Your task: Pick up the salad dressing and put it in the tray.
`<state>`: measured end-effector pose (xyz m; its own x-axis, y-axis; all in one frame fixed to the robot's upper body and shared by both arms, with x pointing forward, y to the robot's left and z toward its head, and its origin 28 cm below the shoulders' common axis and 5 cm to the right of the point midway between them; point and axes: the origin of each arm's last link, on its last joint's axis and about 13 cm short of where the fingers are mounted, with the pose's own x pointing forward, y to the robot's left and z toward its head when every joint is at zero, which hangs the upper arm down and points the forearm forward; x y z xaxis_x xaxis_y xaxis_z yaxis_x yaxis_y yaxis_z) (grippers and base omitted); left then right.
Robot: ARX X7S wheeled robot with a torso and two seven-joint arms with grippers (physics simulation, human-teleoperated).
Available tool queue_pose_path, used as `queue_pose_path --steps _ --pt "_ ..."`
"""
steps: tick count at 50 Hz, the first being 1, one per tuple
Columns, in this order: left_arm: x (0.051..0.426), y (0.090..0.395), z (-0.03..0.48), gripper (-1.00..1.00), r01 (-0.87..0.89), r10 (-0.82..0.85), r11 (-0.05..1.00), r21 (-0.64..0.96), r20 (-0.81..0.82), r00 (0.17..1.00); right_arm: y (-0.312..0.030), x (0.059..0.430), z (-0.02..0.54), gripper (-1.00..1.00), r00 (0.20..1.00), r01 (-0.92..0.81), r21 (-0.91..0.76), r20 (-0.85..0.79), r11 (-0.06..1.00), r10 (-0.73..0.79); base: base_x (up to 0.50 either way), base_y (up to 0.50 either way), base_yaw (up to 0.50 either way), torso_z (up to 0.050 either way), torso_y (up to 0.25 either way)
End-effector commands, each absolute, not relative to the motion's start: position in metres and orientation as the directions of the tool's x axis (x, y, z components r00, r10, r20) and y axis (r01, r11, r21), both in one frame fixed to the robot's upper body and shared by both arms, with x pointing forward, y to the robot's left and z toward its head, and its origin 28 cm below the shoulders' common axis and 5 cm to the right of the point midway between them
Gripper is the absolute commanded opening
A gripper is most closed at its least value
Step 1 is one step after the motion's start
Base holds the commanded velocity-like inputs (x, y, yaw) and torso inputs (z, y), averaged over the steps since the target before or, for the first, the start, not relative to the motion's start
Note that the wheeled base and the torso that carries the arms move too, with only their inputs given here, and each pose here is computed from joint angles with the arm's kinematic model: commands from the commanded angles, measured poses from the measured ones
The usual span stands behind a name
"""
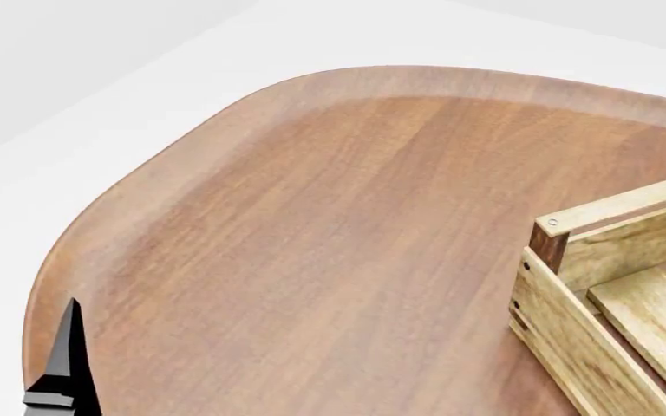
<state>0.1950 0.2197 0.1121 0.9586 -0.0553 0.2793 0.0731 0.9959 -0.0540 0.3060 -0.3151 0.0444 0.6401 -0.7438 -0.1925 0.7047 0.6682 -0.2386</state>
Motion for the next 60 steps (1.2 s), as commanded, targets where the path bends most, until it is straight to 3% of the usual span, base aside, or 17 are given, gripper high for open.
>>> queue_pose_path --steps 1,24,34,60 --pt "0.195 0.219 0.113 1.0 0.074 -0.056 0.996 -0.053 0.281 0.958 -0.316 0.306 0.045 1.0 0.64 0.7 -0.264 -0.179 0.663 -0.747 0.0 0.0 0.0 0.0 0.0" --pt "0.195 0.219 0.113 1.0 0.075 -0.056 0.995 -0.058 0.283 0.957 -0.319 0.302 0.044 1.0 0.655 0.689 -0.262 -0.174 0.675 -0.736 0.0 0.0 0.0 0.0 0.0" --pt "0.194 0.219 0.114 1.0 0.075 -0.056 0.995 -0.058 0.285 0.957 -0.314 0.276 0.056 1.0 0.646 0.7 -0.269 -0.156 0.662 -0.747 0.0 0.0 0.0 0.0 0.0" --pt "0.193 0.222 0.122 1.0 0.049 -0.027 0.997 -0.06 0.328 0.944 -0.258 0.212 0.136 1.0 0.825 0.562 -0.225 0.093 0.796 -0.557 0.0 0.0 0.0 0.0 0.0"
